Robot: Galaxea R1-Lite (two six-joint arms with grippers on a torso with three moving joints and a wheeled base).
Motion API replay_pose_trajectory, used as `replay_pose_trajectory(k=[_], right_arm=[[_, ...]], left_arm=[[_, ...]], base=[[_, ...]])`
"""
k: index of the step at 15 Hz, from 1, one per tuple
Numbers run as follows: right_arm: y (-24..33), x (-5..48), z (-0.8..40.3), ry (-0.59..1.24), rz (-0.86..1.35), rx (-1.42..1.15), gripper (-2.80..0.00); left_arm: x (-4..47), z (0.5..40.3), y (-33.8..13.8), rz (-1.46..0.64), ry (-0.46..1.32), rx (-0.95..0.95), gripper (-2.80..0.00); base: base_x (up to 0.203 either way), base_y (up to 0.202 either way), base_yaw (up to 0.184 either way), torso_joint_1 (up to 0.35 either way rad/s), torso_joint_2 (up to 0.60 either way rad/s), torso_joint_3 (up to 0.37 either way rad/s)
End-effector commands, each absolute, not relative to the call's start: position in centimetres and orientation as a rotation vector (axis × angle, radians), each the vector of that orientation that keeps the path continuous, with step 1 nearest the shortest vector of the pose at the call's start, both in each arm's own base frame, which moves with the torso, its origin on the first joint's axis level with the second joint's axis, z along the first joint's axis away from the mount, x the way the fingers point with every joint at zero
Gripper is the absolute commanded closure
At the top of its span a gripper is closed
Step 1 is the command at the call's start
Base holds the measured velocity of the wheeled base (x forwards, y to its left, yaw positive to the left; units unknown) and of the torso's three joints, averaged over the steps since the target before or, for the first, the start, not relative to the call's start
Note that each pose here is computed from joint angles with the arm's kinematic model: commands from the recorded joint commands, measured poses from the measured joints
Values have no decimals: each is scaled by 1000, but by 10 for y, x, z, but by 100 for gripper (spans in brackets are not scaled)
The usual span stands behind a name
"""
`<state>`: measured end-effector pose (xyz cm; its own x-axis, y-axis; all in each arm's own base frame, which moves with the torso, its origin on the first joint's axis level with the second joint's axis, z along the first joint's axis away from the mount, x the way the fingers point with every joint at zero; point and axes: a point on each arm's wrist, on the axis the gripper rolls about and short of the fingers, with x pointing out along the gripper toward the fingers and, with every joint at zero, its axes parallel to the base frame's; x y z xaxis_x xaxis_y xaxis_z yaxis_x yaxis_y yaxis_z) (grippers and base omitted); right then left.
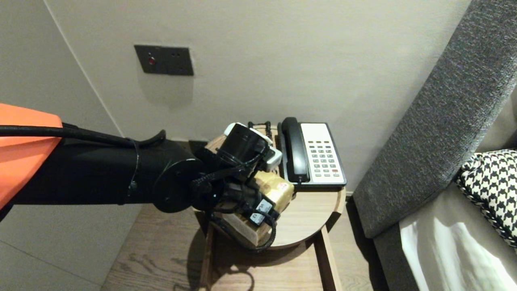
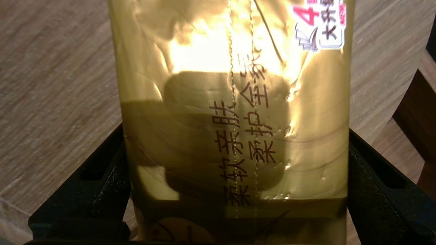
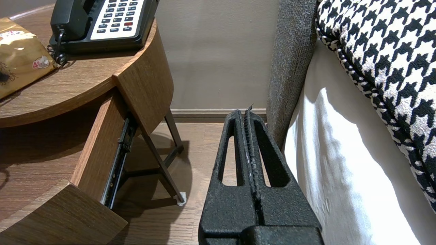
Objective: Put the tissue on the table in the drawer one by one
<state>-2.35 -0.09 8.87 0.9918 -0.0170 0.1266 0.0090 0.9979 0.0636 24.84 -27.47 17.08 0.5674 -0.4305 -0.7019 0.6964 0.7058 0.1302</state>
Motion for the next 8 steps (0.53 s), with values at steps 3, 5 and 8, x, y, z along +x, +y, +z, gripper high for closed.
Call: replay_pose_trajectory(k=[3,5,8], right_arm=[[-1,-20,78,-89,-14,63,0],[-1,-20,78,-89,-14,63,0],[-1,-20,78,-89,-14,63,0]], left_arm=[[247,167,-275,-687,706,430,0],[247,168,-276,-688,703,429,0],[240,175,-278,-707,683,424,0]], base=[[0,0,0,0,0,0],[0,0,0,0,0,0],[0,0,0,0,0,0]])
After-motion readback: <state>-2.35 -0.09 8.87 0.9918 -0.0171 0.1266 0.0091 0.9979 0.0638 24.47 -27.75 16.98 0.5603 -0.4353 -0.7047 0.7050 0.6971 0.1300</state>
